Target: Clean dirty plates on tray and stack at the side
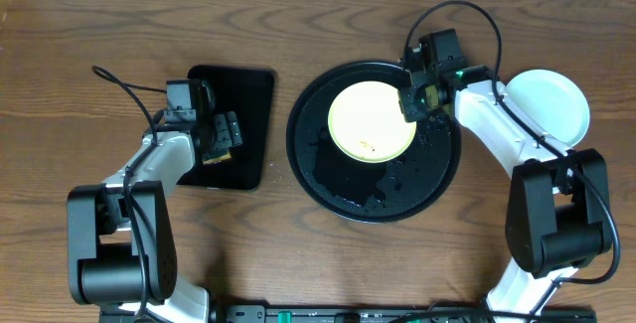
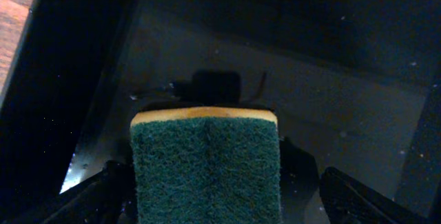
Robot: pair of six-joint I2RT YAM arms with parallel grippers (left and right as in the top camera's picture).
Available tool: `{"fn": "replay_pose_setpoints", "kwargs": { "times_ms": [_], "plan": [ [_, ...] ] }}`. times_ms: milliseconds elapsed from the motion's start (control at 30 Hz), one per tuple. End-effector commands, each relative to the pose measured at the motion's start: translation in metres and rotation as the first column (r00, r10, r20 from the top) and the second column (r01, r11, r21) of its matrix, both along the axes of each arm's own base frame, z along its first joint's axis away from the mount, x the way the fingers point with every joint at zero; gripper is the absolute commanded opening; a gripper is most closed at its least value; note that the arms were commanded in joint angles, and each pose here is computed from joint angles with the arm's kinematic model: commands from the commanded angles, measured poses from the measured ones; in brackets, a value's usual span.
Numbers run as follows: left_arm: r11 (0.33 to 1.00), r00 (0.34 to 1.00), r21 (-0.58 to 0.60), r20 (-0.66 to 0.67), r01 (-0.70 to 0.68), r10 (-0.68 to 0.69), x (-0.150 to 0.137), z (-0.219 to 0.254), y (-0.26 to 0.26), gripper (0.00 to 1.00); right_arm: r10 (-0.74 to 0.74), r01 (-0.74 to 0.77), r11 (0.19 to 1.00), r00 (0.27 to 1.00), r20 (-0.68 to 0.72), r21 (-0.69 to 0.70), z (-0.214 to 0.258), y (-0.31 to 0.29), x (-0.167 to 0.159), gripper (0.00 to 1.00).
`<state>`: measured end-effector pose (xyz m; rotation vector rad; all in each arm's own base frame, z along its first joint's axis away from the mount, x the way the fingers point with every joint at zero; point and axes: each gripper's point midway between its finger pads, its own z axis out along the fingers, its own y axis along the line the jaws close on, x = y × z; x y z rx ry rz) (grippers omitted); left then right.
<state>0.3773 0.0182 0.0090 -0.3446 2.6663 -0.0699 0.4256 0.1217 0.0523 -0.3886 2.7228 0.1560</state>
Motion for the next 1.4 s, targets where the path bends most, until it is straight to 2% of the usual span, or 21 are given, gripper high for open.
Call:
{"fn": "replay_pose_setpoints", "kwargs": {
  "times_ms": [0, 100, 233, 300, 433, 567, 667, 767, 967, 1033, 1133, 1167, 1200, 1267, 1300, 1367],
  "plan": [
    [1.000, 1.000, 0.000, -0.002, -0.007, 0.007, 0.000, 0.000, 0.002, 0.91, 0.024, -0.025, 0.999, 1.000, -0.014, -0.031, -0.019, -0.001, 0.002, 0.31],
    [1.000, 1.000, 0.000, -0.002, -0.007, 0.007, 0.000, 0.000, 0.002, 0.91, 0.024, -0.025, 0.999, 0.999, -0.042, -0.033, -0.037, -0.001, 0.003, 0.25],
    [1.000, 1.000, 0.000, -0.002, -0.007, 0.007, 0.000, 0.000, 0.002, 0.91, 0.025, -0.026, 0.999, 0.999, -0.036, -0.032, -0.036, 0.000, 0.004, 0.14],
    [1.000, 1.000, 0.000, -0.002, -0.007, 0.007, 0.000, 0.000, 0.002, 0.91, 0.024, -0.025, 0.999, 0.998, -0.050, -0.036, -0.037, -0.001, 0.001, 0.01],
    [1.000, 1.000, 0.000, -0.002, -0.007, 0.007, 0.000, 0.000, 0.002, 0.91, -0.030, 0.028, 0.999, 0.996, -0.078, -0.024, -0.020, -0.004, -0.009, 0.01],
    [1.000, 1.000, 0.000, -0.002, -0.007, 0.007, 0.000, 0.000, 0.002, 0.91, -0.157, 0.159, 0.987, 0.985, -0.073, 0.025, 0.026, -0.008, -0.024, 0.01],
    [1.000, 1.000, 0.000, -0.002, -0.007, 0.007, 0.000, 0.000, 0.002, 0.91, -0.308, 0.317, 0.946, 0.944, -0.115, 0.066, 0.045, -0.014, -0.039, 0.01],
    [1.000, 1.000, 0.000, -0.002, -0.007, 0.007, 0.000, 0.000, 0.002, 0.91, -0.443, 0.462, 0.884, 0.878, -0.183, 0.076, 0.039, -0.017, -0.050, 0.01],
    [1.000, 1.000, 0.000, -0.002, -0.007, 0.007, 0.000, 0.000, 0.002, 0.91, -0.598, 0.633, 0.767, 0.764, -0.241, 0.103, 0.009, -0.019, -0.058, 0.01],
    [1.000, 1.000, 0.000, -0.002, -0.007, 0.007, 0.000, 0.000, 0.002, 0.91, -0.624, 0.668, 0.737, 0.731, -0.277, 0.103, -0.003, -0.017, -0.067, 0.01],
    [1.000, 1.000, 0.000, -0.002, -0.007, 0.007, 0.000, 0.000, 0.002, 0.91, -0.595, 0.652, 0.750, 0.738, -0.319, 0.111, -0.016, -0.009, -0.080, 0.01],
    [1.000, 1.000, 0.000, -0.002, -0.007, 0.007, 0.000, 0.000, 0.002, 0.91, -0.565, 0.619, 0.778, 0.764, -0.312, 0.107, -0.018, -0.008, -0.081, 0.02],
    [1.000, 1.000, 0.000, -0.002, -0.007, 0.007, 0.000, 0.000, 0.002, 0.91, -0.463, 0.504, 0.858, 0.844, -0.270, 0.103, -0.017, -0.008, -0.079, 0.11],
    [1.000, 1.000, 0.000, -0.002, -0.007, 0.007, 0.000, 0.000, 0.002, 0.91, -0.260, 0.287, 0.951, 0.944, -0.205, 0.114, -0.007, -0.005, -0.072, 0.33],
    [1.000, 1.000, 0.000, -0.002, -0.007, 0.007, 0.000, 0.000, 0.002, 0.91, -0.118, 0.142, 0.980, 0.978, -0.171, 0.138, 0.004, 0.001, -0.068, 0.42],
    [1.000, 1.000, 0.000, -0.002, -0.007, 0.007, 0.000, 0.000, 0.002, 0.91, -0.024, 0.043, 0.988, 0.992, -0.125, 0.147, 0.015, 0.004, -0.060, 0.53]
  ]
}}
